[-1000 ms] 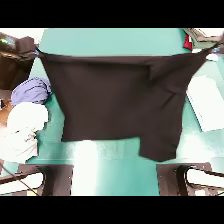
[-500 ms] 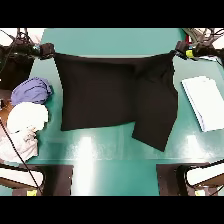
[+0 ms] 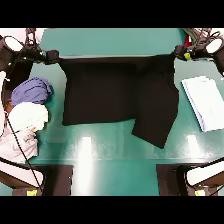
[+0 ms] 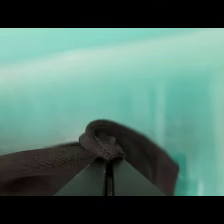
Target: Fold the shirts.
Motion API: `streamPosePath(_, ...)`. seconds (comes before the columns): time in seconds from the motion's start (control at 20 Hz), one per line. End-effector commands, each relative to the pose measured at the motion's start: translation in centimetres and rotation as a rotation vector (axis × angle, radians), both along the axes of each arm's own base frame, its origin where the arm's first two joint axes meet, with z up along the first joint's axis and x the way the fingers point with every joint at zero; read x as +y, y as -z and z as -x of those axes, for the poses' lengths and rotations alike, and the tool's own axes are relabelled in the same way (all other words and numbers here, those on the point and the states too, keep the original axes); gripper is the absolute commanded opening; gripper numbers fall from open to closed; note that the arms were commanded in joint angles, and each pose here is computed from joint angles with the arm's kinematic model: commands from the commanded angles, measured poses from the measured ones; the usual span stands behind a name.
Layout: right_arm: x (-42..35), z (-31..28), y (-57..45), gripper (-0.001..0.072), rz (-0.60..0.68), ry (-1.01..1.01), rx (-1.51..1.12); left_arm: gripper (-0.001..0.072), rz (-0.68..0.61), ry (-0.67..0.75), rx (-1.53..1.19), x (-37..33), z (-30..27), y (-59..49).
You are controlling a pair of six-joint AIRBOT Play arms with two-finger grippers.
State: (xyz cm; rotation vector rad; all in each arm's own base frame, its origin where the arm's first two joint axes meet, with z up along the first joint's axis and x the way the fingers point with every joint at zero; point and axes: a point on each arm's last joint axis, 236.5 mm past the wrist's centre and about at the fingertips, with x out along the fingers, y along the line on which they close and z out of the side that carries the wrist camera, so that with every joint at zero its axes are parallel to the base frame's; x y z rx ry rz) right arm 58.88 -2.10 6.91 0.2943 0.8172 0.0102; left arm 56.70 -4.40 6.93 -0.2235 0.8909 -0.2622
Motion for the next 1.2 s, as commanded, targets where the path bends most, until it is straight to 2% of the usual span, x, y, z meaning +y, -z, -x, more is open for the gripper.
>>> streamPosePath(0.0,-1.0,3.2,3.3,0.0017,0.098,-0.04,0.174,0.0024,-0.019,0.067,0.159,-0.5,3.2,3.7)
streamPosePath(0.25,-0.7,6.4,7.6,0.0017,0.096,-0.06,0.324,0.0025,-0.01,0.074,0.301,-0.6,6.4,8.7)
streamPosePath(0.4,0.5,7.9,9.2,0.0025,0.04,-0.07,0.38,0.0025,-0.001,0.072,0.35,-0.8,7.6,10.3)
streamPosePath(0.45,1.0,8.3,9.3,0.0097,0.018,-0.076,0.399,0.003,0.008,0.069,0.365,-0.9,7.9,10.3)
streamPosePath(0.5,1.3,8.7,9.3,0.028,0.002,-0.081,0.414,0.0276,0.012,0.08,0.389,-1.1,8.5,10.4)
streamPosePath(0.55,1.4,9.2,9.2,0.0335,0.0,-0.089,0.437,0.0561,0.015,0.095,0.417,-1.2,9.2,10.4)
streamPosePath(0.6,1.4,9.7,9.0,0.0335,-0.002,-0.096,0.46,0.0617,0.018,0.103,0.456,-1.3,10.1,10.3)
streamPosePath(0.75,1.3,12.2,7.1,0.0334,-0.006,-0.14,0.546,0.0616,0.002,0.132,0.522,-0.4,12.2,8.6)
streamPosePath(0.9,1.2,15.5,5.1,0.0333,0.01,-0.199,0.586,0.0616,0.018,0.098,0.514,1.4,14.1,6.1)
streamPosePath(1.15,2.3,20.9,3.6,0.0327,0.014,-0.24,0.568,0.0617,0.041,0.06,0.567,1.3,22.2,7.9)
